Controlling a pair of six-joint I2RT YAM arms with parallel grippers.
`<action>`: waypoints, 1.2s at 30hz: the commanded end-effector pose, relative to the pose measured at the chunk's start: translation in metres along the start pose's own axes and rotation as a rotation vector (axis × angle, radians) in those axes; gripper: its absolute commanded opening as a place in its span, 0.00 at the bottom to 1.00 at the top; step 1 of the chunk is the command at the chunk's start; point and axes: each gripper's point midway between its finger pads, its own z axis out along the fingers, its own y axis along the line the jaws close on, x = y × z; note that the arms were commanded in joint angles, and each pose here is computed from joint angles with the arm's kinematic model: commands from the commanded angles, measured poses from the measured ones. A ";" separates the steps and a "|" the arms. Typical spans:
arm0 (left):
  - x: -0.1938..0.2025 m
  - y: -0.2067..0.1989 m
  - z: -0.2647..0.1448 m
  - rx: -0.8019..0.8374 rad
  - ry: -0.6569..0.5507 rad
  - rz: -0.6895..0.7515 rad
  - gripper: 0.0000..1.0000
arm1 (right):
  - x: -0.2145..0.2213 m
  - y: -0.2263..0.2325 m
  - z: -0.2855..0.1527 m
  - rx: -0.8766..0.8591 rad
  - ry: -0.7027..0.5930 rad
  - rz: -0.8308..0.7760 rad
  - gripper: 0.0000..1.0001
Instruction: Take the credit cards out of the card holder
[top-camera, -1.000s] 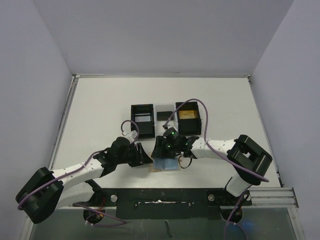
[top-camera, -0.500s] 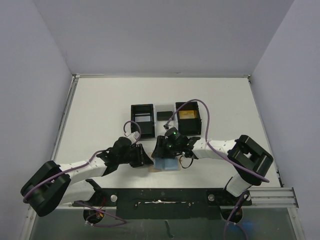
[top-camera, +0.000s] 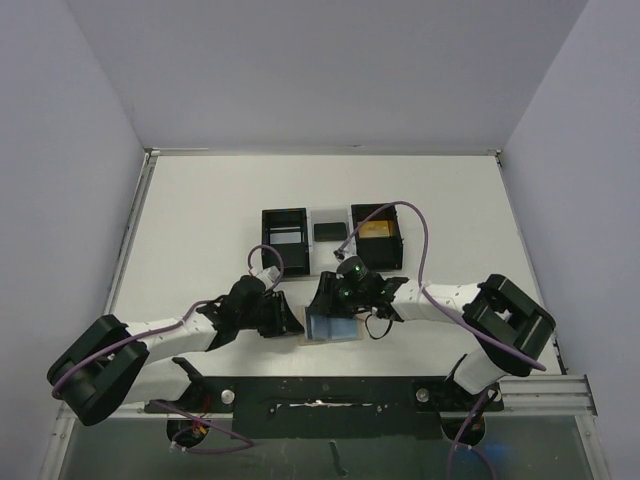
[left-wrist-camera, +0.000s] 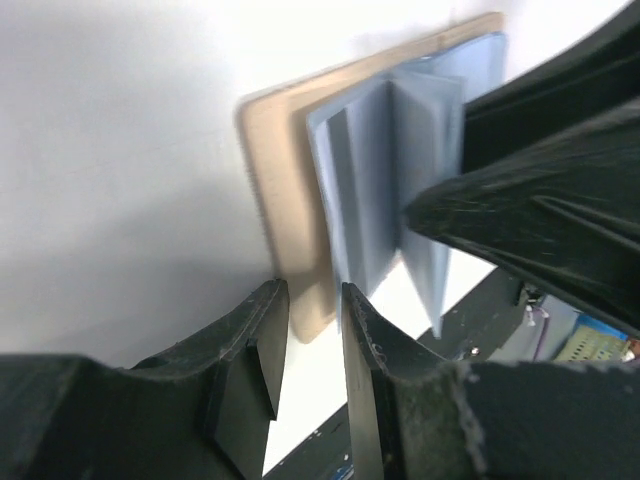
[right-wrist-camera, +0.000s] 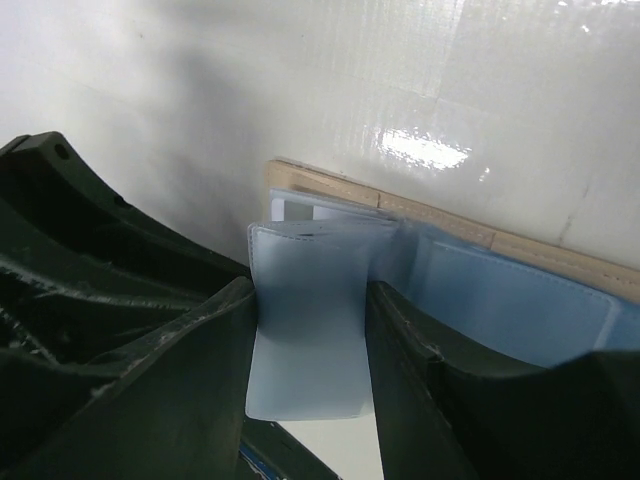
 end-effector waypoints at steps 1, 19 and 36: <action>-0.013 0.004 0.001 -0.068 -0.046 0.031 0.27 | -0.008 0.006 -0.012 -0.041 -0.038 0.020 0.45; -0.027 -0.073 -0.015 0.189 -0.066 0.150 0.37 | -0.016 -0.007 -0.023 0.021 -0.097 0.047 0.46; 0.003 -0.090 0.010 0.318 0.074 0.151 0.40 | -0.015 -0.008 -0.022 0.013 -0.092 0.050 0.46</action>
